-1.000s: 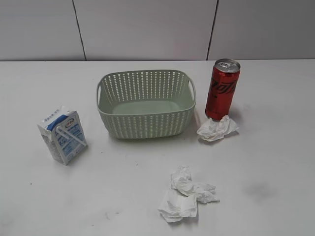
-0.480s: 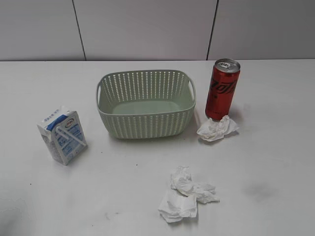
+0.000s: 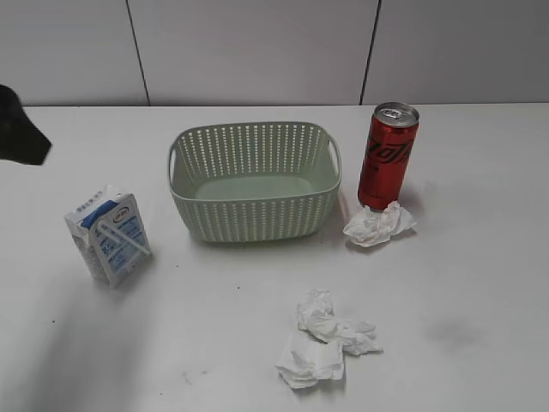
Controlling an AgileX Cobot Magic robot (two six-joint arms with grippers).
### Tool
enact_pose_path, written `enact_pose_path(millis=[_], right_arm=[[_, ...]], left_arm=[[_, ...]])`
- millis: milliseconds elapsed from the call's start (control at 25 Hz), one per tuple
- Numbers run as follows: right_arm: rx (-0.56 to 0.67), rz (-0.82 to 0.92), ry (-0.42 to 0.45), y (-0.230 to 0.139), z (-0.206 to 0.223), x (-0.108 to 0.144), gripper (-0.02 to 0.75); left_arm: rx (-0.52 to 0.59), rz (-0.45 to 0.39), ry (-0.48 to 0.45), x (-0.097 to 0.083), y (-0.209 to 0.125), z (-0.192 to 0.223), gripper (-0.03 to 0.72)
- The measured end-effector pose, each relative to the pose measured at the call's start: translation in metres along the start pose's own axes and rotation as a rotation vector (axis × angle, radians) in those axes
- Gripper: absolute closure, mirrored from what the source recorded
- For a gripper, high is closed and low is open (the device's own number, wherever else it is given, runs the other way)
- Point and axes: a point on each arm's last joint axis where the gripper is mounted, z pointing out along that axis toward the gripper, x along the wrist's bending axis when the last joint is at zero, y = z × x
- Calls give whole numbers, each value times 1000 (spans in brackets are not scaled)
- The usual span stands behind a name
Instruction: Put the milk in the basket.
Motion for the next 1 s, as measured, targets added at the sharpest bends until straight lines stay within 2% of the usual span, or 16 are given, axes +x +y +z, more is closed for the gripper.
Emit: enact_pose_path(millis=[120,160,280,560,840,1000], right_arm=[[0,1,0,0,0,0,239],[0,0,0,0,0,0,239],[0,0,0,0,0,0,239],[1,0,0,0,0,0,239],[0,0,0,0,0,0,239],[0,0,0,0,0,0,239]], left_arm=[[61,58,-54,-16,6,26,78],[115,88,-75,-24,6,43,34],[179,106,-85,-27,4,62,22],[310,151,-60,-21,-3,104,17],[315,167,-50,-17,17,122,19],[381,163,-62,-16,15,140,20]])
